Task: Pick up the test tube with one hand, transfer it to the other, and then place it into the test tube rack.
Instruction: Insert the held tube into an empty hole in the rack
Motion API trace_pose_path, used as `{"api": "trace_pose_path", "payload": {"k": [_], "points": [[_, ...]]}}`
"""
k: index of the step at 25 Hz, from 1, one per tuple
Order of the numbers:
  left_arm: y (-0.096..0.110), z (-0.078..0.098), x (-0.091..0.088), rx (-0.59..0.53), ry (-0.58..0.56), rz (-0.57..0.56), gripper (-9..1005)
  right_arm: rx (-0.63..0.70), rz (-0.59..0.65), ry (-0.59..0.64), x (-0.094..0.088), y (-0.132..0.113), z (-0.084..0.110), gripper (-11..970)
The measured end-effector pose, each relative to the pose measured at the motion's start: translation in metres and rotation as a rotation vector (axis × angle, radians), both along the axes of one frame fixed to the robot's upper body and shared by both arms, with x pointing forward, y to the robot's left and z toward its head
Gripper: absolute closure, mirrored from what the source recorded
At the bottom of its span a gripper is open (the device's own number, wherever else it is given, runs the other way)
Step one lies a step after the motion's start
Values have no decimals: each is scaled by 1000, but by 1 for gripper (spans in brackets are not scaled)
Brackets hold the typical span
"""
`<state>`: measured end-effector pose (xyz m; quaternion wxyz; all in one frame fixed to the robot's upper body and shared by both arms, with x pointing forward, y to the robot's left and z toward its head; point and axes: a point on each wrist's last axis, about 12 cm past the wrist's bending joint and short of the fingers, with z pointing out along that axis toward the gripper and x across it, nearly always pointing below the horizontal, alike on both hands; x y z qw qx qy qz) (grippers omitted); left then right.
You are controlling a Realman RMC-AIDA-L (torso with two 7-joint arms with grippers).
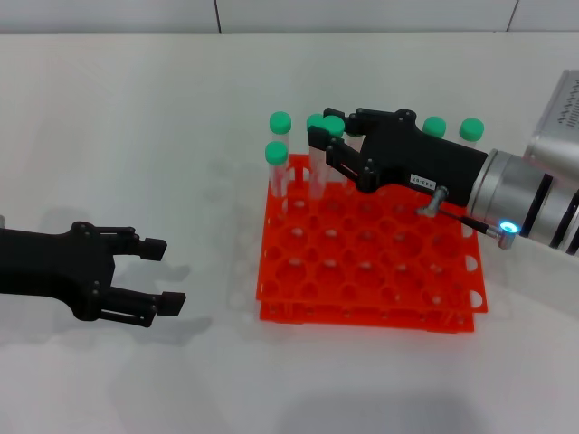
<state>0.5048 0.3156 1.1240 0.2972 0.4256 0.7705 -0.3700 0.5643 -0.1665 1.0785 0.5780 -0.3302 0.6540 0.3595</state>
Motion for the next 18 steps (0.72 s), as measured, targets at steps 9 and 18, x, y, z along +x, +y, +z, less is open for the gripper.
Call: {"api": "trace_pose_path", "payload": {"k": [9,18], "points": [[-2,-1,0,-5,1,0,123,-2,-10,17,-2,-3,-4,692],[-3,-1,0,-9,2,-1,123,-13,-8,27,-3,-3,-7,692]]}}
